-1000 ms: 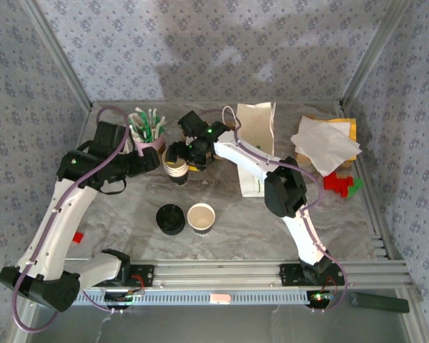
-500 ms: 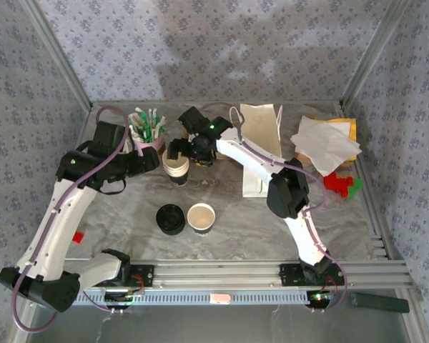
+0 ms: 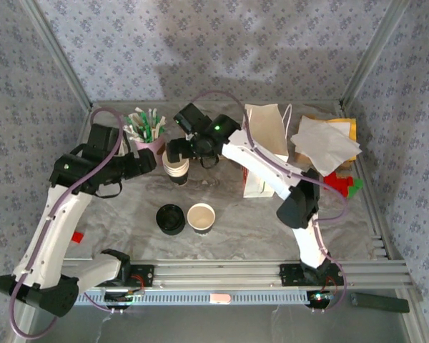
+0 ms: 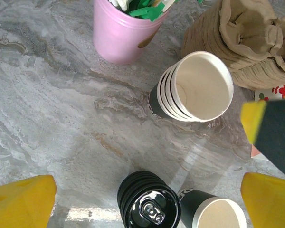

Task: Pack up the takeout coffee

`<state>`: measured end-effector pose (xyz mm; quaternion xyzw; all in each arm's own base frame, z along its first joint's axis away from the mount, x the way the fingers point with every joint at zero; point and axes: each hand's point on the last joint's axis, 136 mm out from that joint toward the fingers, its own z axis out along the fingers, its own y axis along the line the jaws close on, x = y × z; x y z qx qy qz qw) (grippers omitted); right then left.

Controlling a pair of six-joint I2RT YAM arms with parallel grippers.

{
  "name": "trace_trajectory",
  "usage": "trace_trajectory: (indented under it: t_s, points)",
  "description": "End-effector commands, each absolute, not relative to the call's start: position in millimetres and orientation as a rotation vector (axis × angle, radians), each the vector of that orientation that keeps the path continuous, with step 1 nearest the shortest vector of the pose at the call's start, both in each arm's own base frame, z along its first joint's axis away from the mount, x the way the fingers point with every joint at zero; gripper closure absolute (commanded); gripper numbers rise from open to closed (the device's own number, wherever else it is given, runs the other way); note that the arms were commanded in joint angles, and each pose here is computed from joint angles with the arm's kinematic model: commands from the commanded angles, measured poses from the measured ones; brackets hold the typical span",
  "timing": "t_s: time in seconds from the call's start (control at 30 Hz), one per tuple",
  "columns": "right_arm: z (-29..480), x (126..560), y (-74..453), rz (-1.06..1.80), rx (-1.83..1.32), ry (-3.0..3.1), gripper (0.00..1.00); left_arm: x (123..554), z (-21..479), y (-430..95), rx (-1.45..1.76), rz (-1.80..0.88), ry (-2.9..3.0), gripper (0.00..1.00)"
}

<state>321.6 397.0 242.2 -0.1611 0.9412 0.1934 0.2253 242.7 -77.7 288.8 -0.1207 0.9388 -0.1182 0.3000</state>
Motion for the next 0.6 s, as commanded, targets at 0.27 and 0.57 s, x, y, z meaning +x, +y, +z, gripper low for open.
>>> trace_trajectory:
  t_s: [0.27, 0.57]
  points:
    - [243, 208, 368, 0.339, -1.05, 2.554, 0.24, 186, 273, -48, -0.417, -0.219, 2.577, 0.01]
    - [195, 182, 407, 0.327, -1.325, 2.547, 0.37, 149, 245, -37, -0.461, -0.131, 2.742, 0.08]
